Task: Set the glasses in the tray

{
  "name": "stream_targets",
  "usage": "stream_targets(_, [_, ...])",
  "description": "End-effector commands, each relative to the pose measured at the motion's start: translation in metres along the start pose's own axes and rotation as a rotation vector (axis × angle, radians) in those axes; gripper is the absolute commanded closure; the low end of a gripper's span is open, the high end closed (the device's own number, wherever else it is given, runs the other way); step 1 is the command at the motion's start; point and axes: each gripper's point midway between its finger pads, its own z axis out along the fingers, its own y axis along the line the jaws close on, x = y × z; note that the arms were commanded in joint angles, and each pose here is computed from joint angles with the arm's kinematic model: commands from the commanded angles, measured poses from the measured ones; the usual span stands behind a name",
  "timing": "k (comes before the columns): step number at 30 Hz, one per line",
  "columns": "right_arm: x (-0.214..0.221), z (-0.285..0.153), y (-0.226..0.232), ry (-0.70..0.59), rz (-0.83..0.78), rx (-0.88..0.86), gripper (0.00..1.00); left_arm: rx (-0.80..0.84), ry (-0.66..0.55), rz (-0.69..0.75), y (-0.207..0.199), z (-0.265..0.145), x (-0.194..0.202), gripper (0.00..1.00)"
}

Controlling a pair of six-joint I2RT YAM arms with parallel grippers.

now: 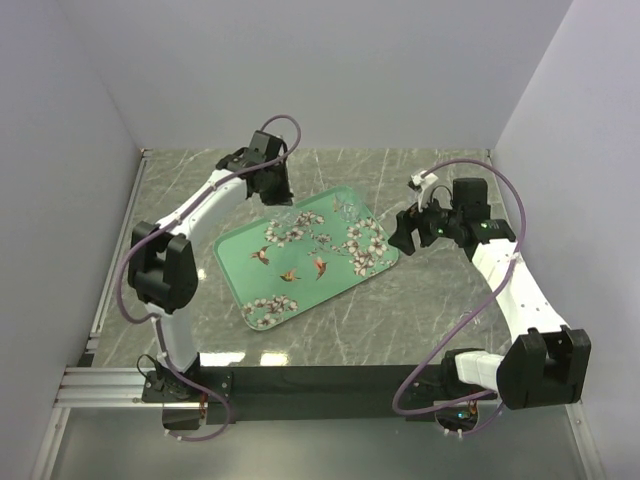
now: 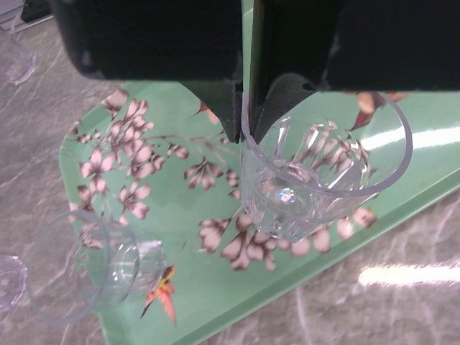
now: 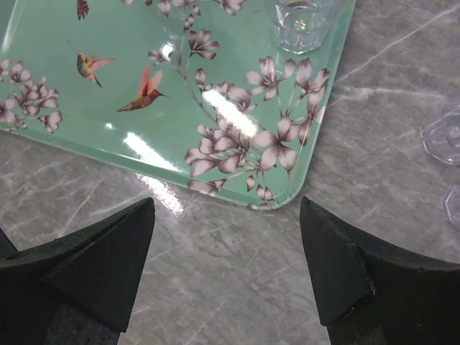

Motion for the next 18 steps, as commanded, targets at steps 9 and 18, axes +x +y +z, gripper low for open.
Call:
stream_targets(9, [-0.002,-0.011,-0.006,-0.046,0.004,0.028,0.12,0.063,-0.076,-0.066,-0.046,0.024,-0.043,1.0])
stream_targets(18, [-0.003,-0.011,-0.013,-0.046,0.013,0.037,0.12,0.102,-0.056,-0.086,-0.071,0.045,-0.048,1.0])
